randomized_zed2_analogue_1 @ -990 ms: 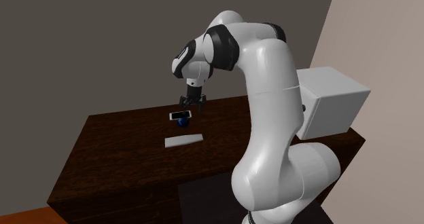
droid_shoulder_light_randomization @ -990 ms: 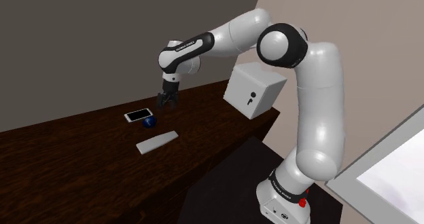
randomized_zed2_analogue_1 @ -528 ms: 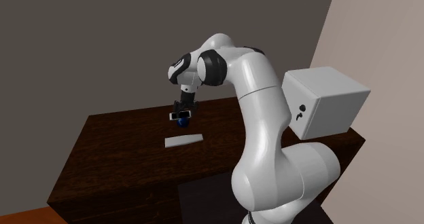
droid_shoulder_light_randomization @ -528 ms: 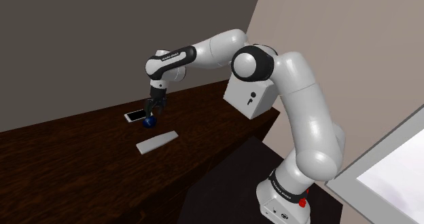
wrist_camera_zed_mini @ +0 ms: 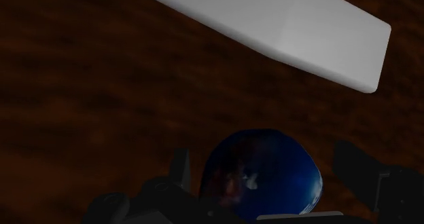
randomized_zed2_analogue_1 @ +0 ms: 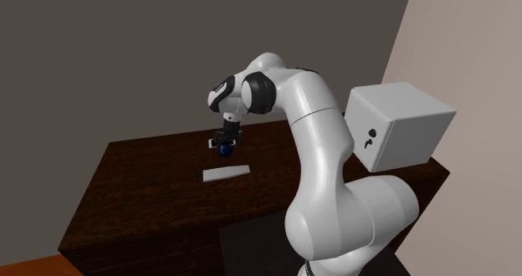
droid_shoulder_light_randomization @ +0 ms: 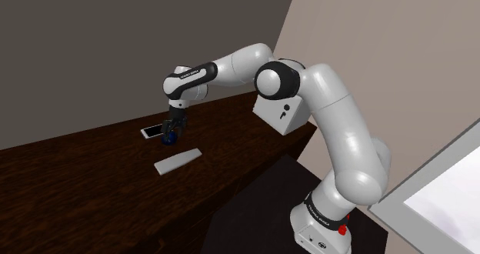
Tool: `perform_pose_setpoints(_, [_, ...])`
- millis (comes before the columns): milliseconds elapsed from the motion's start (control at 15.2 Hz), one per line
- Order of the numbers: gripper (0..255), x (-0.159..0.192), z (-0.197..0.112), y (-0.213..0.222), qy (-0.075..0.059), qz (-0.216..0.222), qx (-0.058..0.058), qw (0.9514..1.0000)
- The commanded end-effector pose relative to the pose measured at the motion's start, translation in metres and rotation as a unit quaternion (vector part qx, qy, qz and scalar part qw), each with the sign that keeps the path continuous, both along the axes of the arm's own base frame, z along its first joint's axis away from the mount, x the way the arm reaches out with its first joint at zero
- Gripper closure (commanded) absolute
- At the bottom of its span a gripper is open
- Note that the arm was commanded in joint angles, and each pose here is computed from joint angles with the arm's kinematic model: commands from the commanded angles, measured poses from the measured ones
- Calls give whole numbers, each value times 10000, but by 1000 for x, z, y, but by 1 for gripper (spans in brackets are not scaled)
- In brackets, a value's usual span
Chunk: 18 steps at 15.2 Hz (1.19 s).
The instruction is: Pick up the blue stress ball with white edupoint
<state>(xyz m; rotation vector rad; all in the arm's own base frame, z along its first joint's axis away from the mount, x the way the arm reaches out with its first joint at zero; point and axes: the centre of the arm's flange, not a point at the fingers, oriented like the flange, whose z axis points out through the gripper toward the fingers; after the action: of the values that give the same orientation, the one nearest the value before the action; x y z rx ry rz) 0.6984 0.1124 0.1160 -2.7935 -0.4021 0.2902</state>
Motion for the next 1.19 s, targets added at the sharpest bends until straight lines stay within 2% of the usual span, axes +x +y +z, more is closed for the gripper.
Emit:
perform_pose_setpoints(0, [0, 0, -2, 1, -3, 0, 1, 10000])
perform_pose_setpoints(66, [255, 1, -3, 1, -3, 0, 1, 10000])
perform_pose_setpoints(660, [255, 0, -2, 1, -3, 0, 1, 10000])
perform_pose_setpoints(1122, [255, 0, 34, 1, -3, 0, 1, 10000])
